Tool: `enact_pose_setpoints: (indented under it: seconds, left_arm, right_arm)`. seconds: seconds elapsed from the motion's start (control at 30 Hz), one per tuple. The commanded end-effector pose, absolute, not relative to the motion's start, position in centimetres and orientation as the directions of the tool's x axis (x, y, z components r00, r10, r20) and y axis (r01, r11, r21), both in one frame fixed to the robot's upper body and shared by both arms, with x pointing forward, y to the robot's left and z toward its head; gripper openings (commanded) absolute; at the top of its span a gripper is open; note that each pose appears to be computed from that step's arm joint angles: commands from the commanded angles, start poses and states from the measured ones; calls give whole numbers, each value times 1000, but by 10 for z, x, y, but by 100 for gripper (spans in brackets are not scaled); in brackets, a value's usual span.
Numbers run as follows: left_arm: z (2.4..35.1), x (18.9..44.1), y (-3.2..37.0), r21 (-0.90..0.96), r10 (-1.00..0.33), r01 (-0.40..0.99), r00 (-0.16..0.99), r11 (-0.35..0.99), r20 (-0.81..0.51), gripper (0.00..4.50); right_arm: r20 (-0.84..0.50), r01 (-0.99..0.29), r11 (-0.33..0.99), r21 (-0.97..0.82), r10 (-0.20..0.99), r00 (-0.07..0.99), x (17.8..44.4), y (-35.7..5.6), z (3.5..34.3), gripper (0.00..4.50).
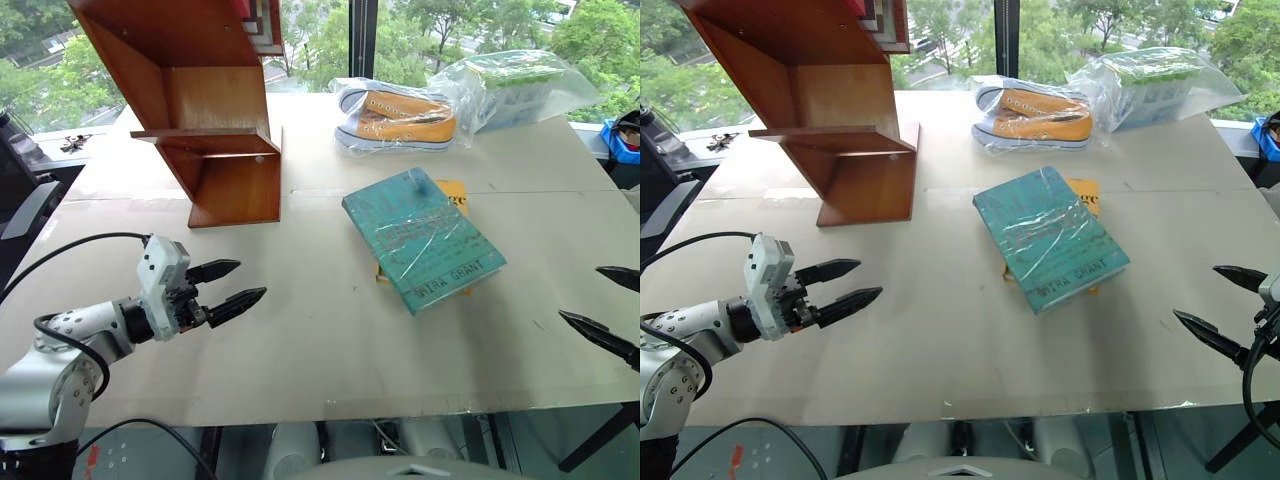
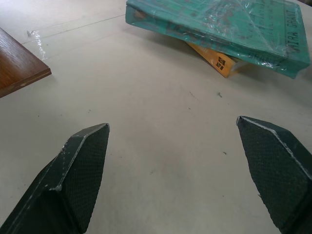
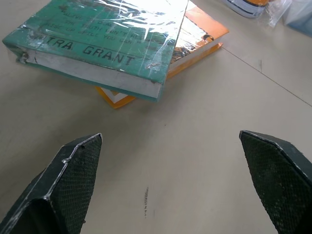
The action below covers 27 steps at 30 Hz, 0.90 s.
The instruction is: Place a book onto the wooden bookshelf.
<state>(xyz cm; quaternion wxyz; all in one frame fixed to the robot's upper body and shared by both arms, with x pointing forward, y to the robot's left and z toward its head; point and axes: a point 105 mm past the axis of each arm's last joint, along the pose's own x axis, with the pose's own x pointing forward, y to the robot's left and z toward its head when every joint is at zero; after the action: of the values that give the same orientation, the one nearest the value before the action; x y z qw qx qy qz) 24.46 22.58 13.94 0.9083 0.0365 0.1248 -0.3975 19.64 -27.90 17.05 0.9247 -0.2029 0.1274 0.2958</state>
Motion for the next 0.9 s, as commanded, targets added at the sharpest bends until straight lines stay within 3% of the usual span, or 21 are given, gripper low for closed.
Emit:
enact_pose_setpoints:
  seconds: [0.03, 0.13, 0.27, 0.3, 0.33, 0.47, 0.6, 0.8, 0.9]
  left_arm:
    - [152, 251, 219, 29, -742, 768, 628, 640, -236, 431]
    - [165, 259, 203, 54, -786, 811, 580, 583, -213, 431]
    - [173, 252, 186, 78, -843, 868, 495, 490, -212, 431]
    - [175, 250, 183, 77, -851, 876, 482, 476, -209, 450]
    - [178, 248, 180, 85, -862, 886, 462, 455, -208, 450]
    - [185, 241, 169, 113, -892, 917, 398, 382, -216, 450]
    - [188, 237, 164, 111, -904, 928, 372, 356, -210, 450]
    - [192, 231, 156, 101, -919, 938, 346, 332, -188, 450]
    - [190, 229, 155, 78, -918, 936, 351, 342, -183, 450]
  right_arm:
    - [-313, -548, 743, -385, 454, 834, 203, -279, 177, 450]
    - [-249, -472, 760, -446, 401, 881, 218, -271, 181, 450]
    - [-242, -515, 802, -302, 458, 855, 224, -260, 186, 450]
    - [-237, -517, 813, -269, 464, 853, 226, -259, 188, 396]
    - [-247, -526, 817, -239, 472, 846, 230, -257, 189, 381]
    - [-303, -475, 809, -345, 383, 873, 265, -255, 197, 191]
    - [-390, -516, 752, -410, 367, 845, 289, -248, 197, 7]
    - [-530, -597, 650, -470, 334, 780, 324, -234, 179, 2]
    - [-565, -647, 636, -421, 374, 736, 337, -218, 165, 2]
